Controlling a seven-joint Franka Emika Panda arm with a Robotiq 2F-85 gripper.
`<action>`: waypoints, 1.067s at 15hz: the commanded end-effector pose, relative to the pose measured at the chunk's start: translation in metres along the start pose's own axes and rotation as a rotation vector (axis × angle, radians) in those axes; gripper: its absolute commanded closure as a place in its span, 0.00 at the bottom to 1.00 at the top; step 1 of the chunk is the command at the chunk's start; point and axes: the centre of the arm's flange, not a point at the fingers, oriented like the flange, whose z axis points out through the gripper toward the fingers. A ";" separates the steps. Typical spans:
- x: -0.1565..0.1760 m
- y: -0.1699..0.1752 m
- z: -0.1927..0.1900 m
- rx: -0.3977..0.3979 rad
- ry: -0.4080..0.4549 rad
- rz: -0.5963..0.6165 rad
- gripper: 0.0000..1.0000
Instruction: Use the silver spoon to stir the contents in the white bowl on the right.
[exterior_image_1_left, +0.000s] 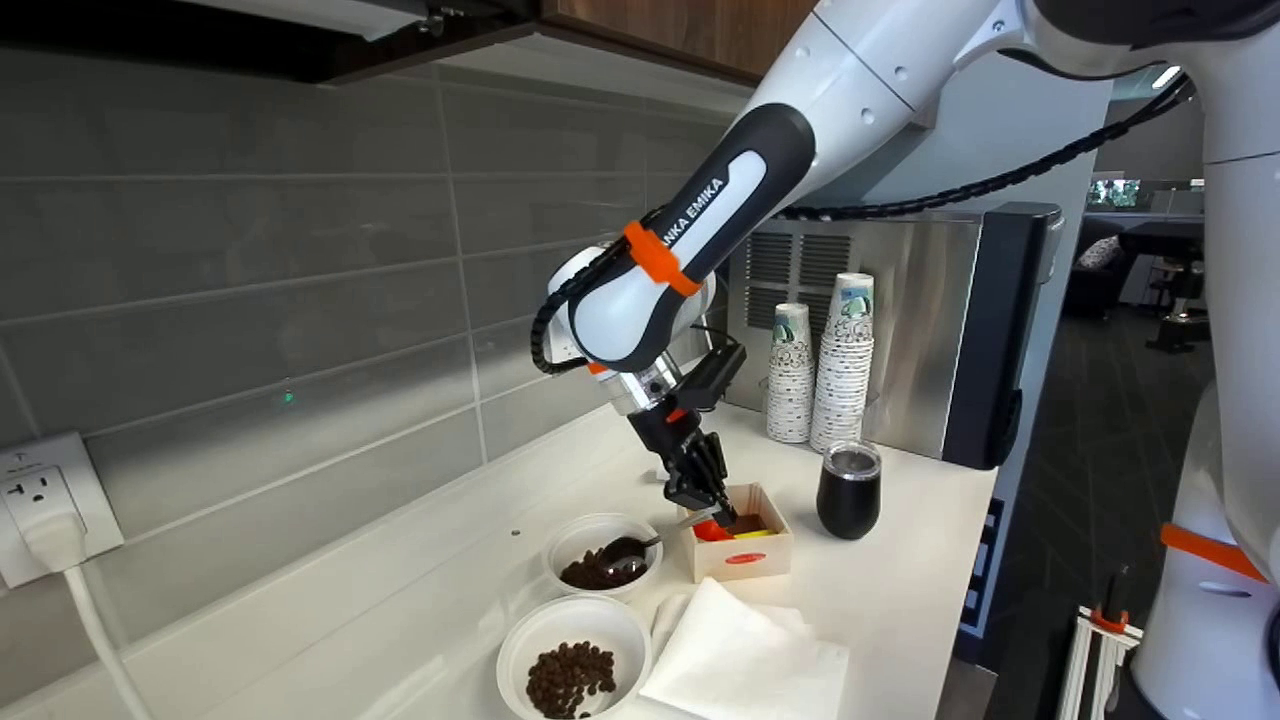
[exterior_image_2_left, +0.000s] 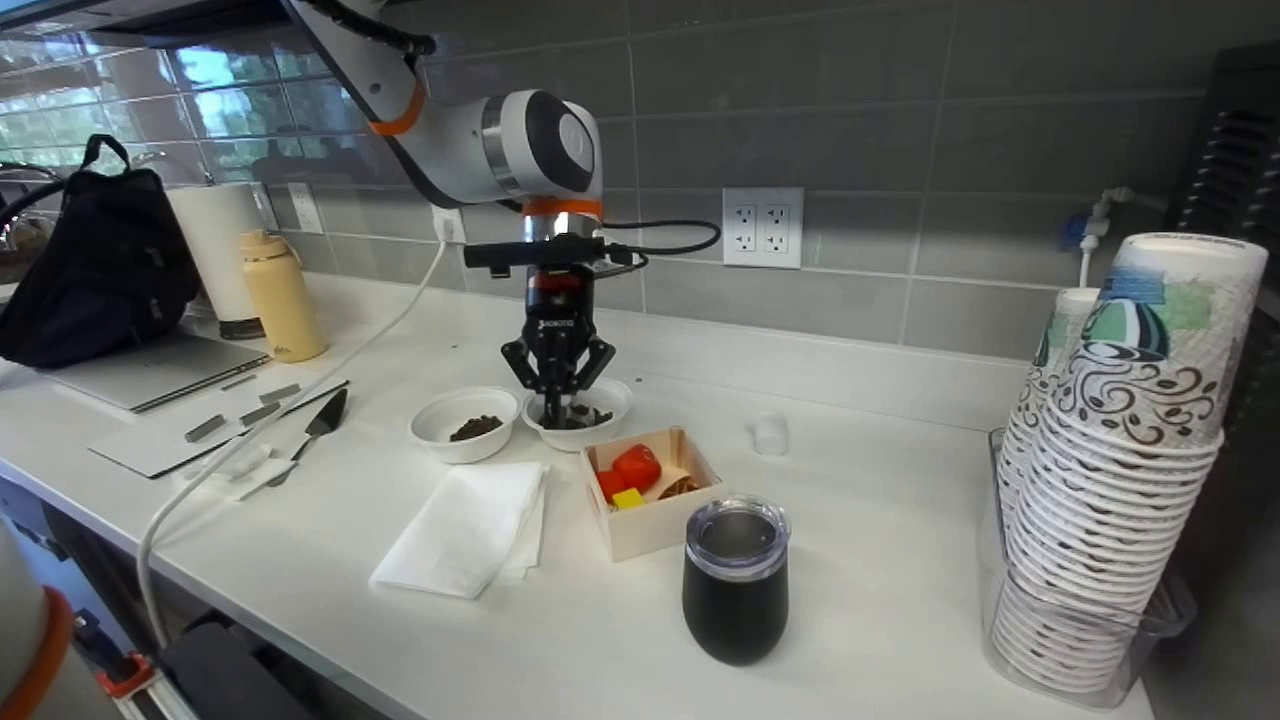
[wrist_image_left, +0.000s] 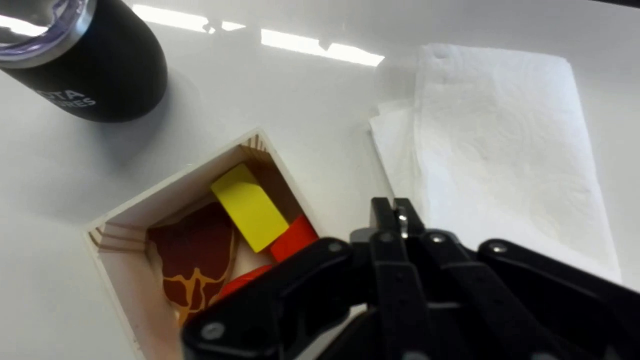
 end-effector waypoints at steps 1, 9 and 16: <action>0.007 -0.002 -0.008 0.098 -0.005 -0.021 0.99; 0.025 -0.007 -0.009 0.145 0.048 0.031 0.99; 0.034 0.000 -0.014 0.038 0.128 0.092 0.99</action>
